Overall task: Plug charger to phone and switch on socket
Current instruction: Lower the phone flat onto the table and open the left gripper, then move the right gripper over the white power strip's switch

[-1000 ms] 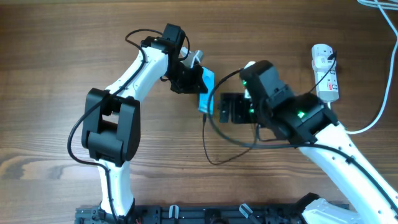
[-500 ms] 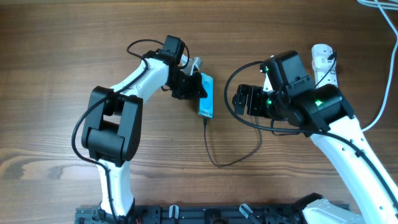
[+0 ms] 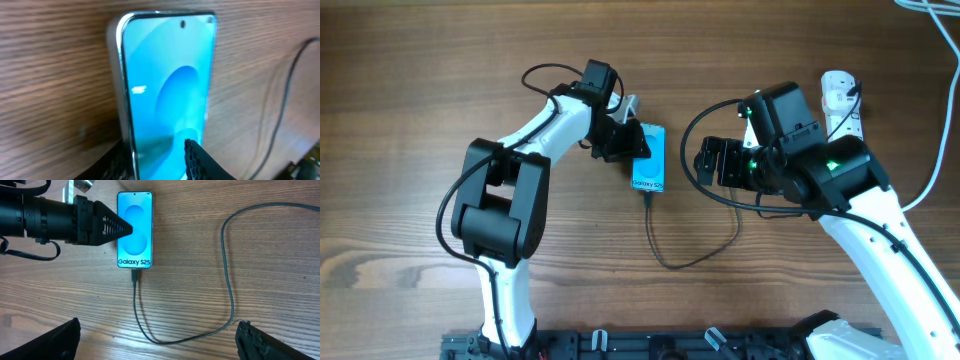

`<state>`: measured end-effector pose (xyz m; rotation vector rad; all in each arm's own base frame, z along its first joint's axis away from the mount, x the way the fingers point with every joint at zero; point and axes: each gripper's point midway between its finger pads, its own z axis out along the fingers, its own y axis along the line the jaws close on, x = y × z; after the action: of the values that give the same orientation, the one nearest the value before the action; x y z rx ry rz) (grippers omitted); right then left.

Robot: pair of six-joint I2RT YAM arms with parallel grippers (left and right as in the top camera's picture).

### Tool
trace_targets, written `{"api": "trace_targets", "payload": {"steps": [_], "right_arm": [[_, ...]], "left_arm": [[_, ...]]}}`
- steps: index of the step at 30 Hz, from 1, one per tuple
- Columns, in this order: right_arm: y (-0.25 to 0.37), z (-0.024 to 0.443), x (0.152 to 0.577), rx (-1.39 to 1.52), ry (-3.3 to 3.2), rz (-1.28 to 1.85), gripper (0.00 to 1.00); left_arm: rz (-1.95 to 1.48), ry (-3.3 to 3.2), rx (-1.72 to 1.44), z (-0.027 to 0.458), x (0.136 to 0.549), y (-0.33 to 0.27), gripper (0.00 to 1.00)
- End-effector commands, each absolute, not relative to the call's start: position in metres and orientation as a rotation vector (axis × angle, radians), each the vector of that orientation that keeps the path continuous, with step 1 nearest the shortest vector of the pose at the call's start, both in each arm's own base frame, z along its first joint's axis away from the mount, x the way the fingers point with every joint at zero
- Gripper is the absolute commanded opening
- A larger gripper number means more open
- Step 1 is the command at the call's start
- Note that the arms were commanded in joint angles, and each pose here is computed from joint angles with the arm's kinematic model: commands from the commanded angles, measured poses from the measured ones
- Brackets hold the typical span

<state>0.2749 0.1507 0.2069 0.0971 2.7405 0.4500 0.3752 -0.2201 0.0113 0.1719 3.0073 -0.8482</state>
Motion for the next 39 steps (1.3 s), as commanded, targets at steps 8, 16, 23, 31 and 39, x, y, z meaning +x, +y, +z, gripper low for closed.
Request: {"api": "trace_targets", "payload": {"steps": [8,16,23,31,39], "right_arm": [[0.141,0.208,0.276,0.062,2.74,0.366,1.0],[0.139,0.208,0.28,0.07,2.726,0.344,0.99],[0.145,0.207,0.292,0.18,2.699,0.385,1.0],[0.138,0.174,0.311,0.211,2.756,0.239,1.0],[0.008,0.18,0.342,0.731,2.59,0.006,1.0]], "left_arm": [[-0.612,3.074,0.129,-0.005,0.374,-0.191,0.51],[-0.637,2.815,-0.024,0.124,0.417,-0.152,1.0],[-0.345,2.598,-0.224,0.214,0.408,-0.09,1.0],[-0.31,2.653,-0.229,0.207,0.396,-0.085,1.0],[-0.309,2.653,-0.23,0.207,0.396,-0.085,1.0]]}}
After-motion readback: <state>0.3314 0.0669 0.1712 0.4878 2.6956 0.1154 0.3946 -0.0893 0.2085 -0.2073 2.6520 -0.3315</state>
